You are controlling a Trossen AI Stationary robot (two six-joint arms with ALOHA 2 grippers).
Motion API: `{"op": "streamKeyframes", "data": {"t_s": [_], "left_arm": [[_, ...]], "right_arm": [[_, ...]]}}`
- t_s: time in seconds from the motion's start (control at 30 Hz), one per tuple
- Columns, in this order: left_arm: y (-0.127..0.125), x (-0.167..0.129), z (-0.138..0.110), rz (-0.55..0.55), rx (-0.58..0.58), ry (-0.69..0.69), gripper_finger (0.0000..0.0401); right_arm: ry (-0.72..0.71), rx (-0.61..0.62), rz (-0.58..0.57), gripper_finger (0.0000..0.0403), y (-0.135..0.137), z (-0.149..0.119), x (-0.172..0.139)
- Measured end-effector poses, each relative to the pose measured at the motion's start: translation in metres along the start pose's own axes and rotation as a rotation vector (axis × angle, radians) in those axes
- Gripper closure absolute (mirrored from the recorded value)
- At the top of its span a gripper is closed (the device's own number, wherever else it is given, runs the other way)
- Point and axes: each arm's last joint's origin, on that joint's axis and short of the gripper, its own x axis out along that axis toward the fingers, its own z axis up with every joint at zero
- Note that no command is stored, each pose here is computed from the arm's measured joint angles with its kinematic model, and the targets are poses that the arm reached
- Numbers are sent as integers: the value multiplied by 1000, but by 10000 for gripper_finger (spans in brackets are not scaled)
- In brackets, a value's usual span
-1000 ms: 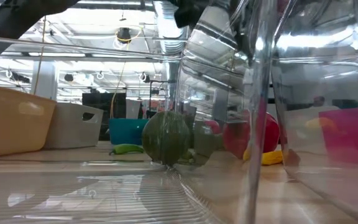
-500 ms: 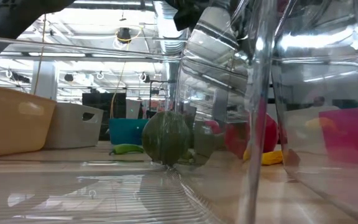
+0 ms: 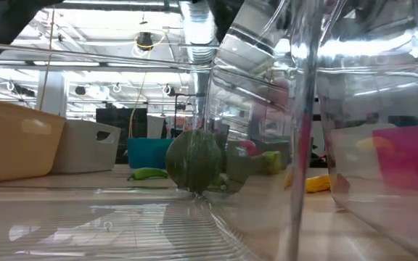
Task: Sort produce into baskets
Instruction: Put the tomato into the blue bin
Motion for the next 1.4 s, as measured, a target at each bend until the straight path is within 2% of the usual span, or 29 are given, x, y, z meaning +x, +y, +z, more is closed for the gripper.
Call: {"op": "streamKeyframes", "data": {"t_s": [0.13, 0.33, 0.6, 0.8, 1.13, 1.4], "left_arm": [[31, -37, -12, 90, -59, 11, 135], [76, -70, -41, 142, -156, 65, 135], [132, -84, -86, 183, -296, 153, 134], [165, -93, -113, 220, -337, 169, 129], [194, -104, -143, 268, -477, 180, 120], [197, -105, -146, 272, -484, 184, 116]], "right_arm": [[0, 0, 0, 37, 0, 0, 0], [0, 0, 0, 37, 0, 0, 0], [0, 0, -1, 37, 0, 0, 0], [0, 0, -1, 37, 0, 0, 0], [-1, 0, -1, 37, 0, 0, 0], [-1, -1, -2, 37, 0, 0, 0]]}}
